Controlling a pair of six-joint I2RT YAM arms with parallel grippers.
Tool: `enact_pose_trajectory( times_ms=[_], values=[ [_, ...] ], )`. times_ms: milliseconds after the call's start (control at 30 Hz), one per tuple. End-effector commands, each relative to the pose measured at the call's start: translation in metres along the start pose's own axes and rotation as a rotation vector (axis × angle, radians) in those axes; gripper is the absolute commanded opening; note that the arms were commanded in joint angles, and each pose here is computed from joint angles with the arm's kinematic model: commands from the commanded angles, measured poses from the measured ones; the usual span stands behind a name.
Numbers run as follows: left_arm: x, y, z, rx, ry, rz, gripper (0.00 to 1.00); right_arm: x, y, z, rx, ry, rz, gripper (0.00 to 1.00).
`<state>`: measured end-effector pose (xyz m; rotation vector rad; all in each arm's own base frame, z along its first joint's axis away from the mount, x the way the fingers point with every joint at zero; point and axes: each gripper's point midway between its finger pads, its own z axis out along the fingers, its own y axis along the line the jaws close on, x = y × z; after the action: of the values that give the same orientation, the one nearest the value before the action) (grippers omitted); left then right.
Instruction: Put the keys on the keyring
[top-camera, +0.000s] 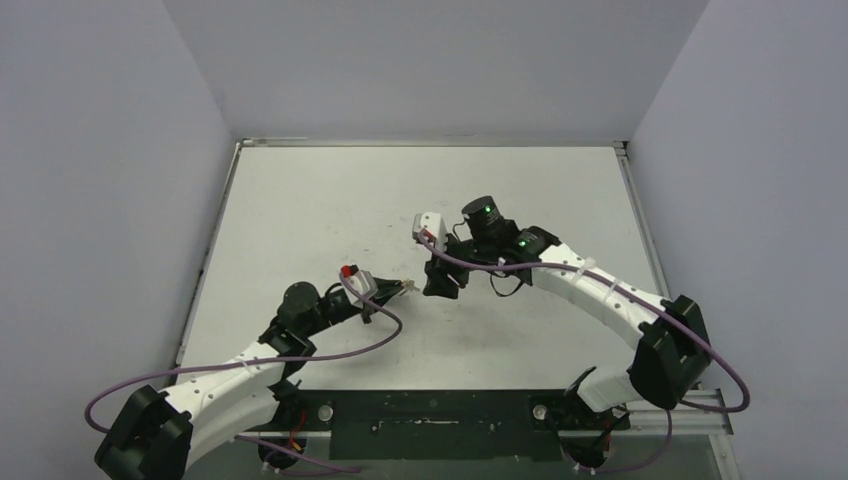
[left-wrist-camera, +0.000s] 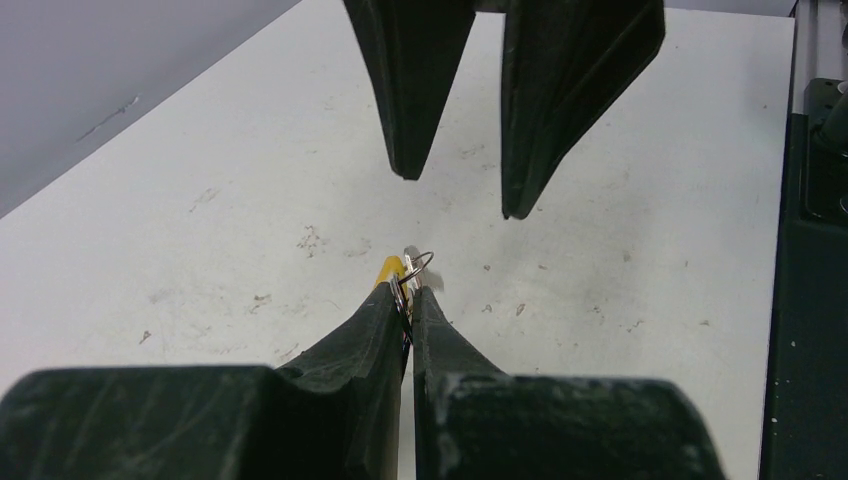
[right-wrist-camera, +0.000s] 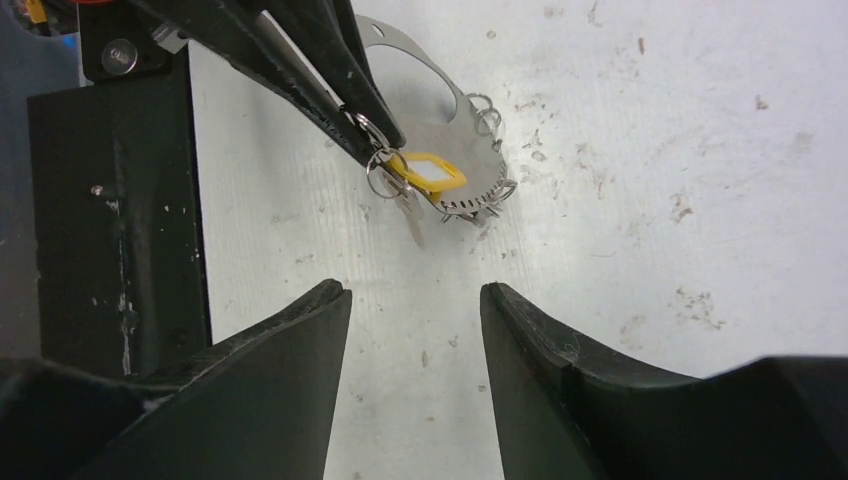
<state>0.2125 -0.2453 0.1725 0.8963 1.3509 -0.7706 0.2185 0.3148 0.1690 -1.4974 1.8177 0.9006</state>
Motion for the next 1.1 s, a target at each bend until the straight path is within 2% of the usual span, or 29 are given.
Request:
enact_pose_trajectory(
  times_ms=[0,167,600,700,800,967,1067],
  values=[
    [-0.032,0.003,-0.001,0.002,-0.117,0.088,0.00,-0.039,0.002,-0.021,0.036,-0.184,-0.213,0.52],
    [-0.034,-0.002,-0.003,0.030,-0.130,0.127,0.00,-0.051,0.013,-0.019,-0.028,-0.268,-0.271,0.52],
    [-0.042,-0.006,-0.002,0.060,-0.156,0.150,0.00,-0.058,0.022,0.015,-0.158,-0.301,-0.320,0.50],
    [-0.043,-0.006,-0.002,0.062,-0.158,0.152,0.00,-0.057,0.021,0.022,-0.166,-0.303,-0.307,0.44],
    [-0.044,-0.007,-0.002,0.066,-0.161,0.151,0.00,-0.054,0.019,0.029,-0.171,-0.309,-0.294,0.31],
    [-0.048,-0.008,-0.001,0.074,-0.170,0.158,0.00,-0.044,0.016,0.041,-0.189,-0.281,-0.279,0.17],
    [-0.050,-0.008,-0.001,0.075,-0.175,0.162,0.00,-0.036,0.014,0.048,-0.199,-0.251,-0.274,0.16]
  ],
)
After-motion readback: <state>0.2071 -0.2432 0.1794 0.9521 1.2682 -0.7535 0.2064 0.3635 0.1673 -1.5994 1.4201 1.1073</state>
